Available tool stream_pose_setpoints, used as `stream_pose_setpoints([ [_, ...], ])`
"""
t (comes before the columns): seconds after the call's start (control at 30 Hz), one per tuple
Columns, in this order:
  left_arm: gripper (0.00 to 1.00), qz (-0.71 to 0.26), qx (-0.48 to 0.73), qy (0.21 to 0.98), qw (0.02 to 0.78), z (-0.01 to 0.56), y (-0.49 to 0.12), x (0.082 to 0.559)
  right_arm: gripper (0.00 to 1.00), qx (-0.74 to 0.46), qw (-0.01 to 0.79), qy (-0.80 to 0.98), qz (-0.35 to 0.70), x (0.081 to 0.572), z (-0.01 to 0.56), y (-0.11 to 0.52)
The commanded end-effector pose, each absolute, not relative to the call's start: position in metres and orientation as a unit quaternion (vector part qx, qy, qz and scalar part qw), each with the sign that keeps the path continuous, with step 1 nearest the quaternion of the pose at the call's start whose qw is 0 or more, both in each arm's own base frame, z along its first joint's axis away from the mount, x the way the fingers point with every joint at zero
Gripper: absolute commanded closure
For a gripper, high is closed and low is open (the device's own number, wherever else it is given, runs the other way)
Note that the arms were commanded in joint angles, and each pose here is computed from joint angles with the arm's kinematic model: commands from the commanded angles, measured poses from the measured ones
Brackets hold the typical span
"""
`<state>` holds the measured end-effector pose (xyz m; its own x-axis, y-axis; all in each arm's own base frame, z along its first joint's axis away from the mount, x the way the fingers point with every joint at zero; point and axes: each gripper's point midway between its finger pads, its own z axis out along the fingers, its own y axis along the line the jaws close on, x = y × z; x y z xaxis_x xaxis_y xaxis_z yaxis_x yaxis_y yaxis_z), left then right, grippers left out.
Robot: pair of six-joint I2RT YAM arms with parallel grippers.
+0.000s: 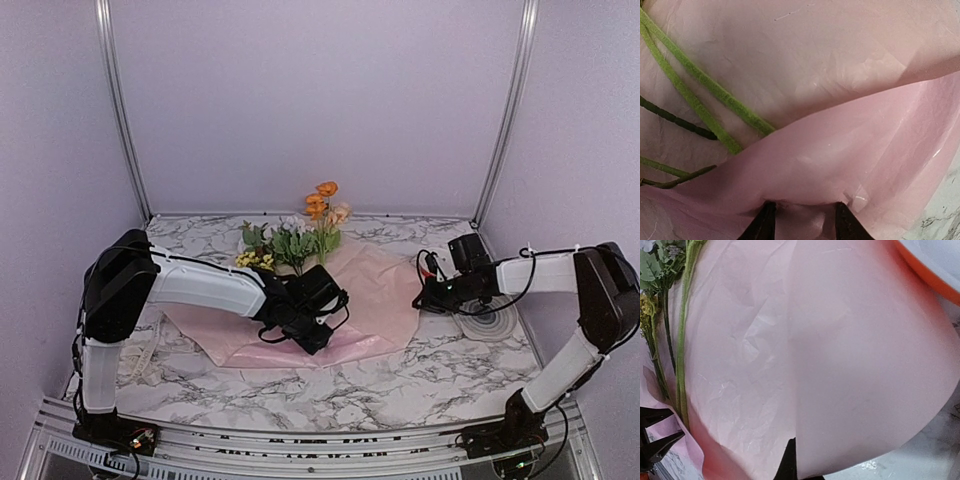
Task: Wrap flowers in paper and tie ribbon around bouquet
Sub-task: Pick up the right corner of the flattened wrapping paper from the center of the board.
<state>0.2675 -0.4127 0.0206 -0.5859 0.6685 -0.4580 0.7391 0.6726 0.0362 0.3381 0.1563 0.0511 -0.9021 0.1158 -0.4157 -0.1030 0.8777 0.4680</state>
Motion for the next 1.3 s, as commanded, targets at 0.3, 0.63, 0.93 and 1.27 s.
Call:
stream_pose_setpoints([
  [0.3,0.59,-0.122,0.394,0.891,0.188,0.003,-0.396,0.264,1.00,-0.077,0.252,0.869,0.419,0.333,0.171,0.224],
  [0.63,0.58,-0.168,0.382,0.887,0.196,0.002,-0.393,0.264,1.00,-0.112,0.262,0.802,0.525,0.322,0.245,0.284],
  [0.93,0.58,-0.211,0.361,0.888,0.191,0.000,-0.391,0.266,1.00,-0.126,0.250,0.789,0.547,0.308,0.249,0.310],
  [1.27,0.57,-0.223,0.357,0.889,0.183,-0.002,-0.391,0.267,0.27,-0.191,0.203,0.826,0.490,0.276,0.151,0.295],
])
